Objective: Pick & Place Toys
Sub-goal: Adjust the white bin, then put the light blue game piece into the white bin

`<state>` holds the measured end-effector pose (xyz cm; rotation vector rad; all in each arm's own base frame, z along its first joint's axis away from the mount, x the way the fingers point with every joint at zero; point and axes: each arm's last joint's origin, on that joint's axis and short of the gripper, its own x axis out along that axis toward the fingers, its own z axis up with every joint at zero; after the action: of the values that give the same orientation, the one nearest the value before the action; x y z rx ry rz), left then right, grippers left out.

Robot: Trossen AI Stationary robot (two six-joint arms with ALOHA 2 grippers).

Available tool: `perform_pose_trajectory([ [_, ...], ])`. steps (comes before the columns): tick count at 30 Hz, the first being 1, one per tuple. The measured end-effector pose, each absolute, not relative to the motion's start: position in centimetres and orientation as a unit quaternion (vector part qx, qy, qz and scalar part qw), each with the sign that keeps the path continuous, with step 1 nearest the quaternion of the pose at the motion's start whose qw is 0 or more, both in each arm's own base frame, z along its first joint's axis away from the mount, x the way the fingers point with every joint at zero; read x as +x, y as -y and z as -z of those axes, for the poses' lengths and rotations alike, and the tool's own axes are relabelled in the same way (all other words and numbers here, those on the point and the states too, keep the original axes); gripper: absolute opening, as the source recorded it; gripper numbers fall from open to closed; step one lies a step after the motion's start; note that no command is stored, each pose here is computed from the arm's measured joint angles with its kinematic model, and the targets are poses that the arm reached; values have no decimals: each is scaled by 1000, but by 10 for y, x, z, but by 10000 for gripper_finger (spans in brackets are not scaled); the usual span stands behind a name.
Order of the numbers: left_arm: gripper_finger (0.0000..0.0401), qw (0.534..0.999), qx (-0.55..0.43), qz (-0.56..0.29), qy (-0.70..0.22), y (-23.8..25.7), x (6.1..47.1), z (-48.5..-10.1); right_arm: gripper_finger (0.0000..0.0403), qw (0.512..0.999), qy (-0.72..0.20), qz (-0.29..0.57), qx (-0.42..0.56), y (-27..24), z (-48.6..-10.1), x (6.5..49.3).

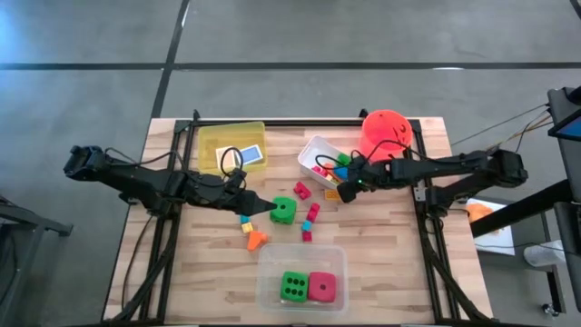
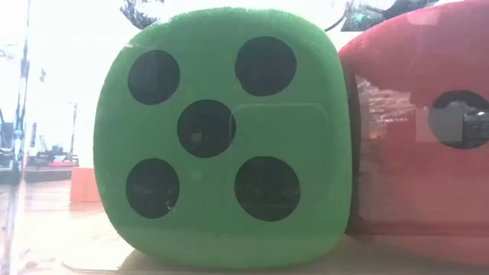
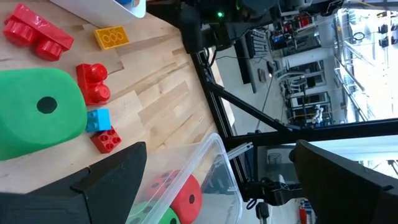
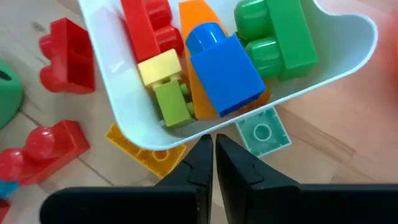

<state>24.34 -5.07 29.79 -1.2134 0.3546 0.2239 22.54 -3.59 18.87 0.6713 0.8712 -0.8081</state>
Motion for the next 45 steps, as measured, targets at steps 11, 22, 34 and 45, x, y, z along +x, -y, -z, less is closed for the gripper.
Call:
perform_pose_trajectory([
  [11, 393, 800, -567, -105, -165, 51, 243, -298, 17, 784, -376, 373, 323, 58, -184, 235],
  [22, 393, 800, -567, -105, -165, 51, 243, -298, 17, 837, -353, 311, 280, 44, -211, 223],
  [34, 393, 801, -566, -104, -166, 51, 243, -298, 94, 836, -326, 303, 321, 36, -207, 194],
  [45, 393, 801, -565, -105, -166, 51, 243, -298, 221, 830, -371, 314, 275, 36, -184, 189],
])
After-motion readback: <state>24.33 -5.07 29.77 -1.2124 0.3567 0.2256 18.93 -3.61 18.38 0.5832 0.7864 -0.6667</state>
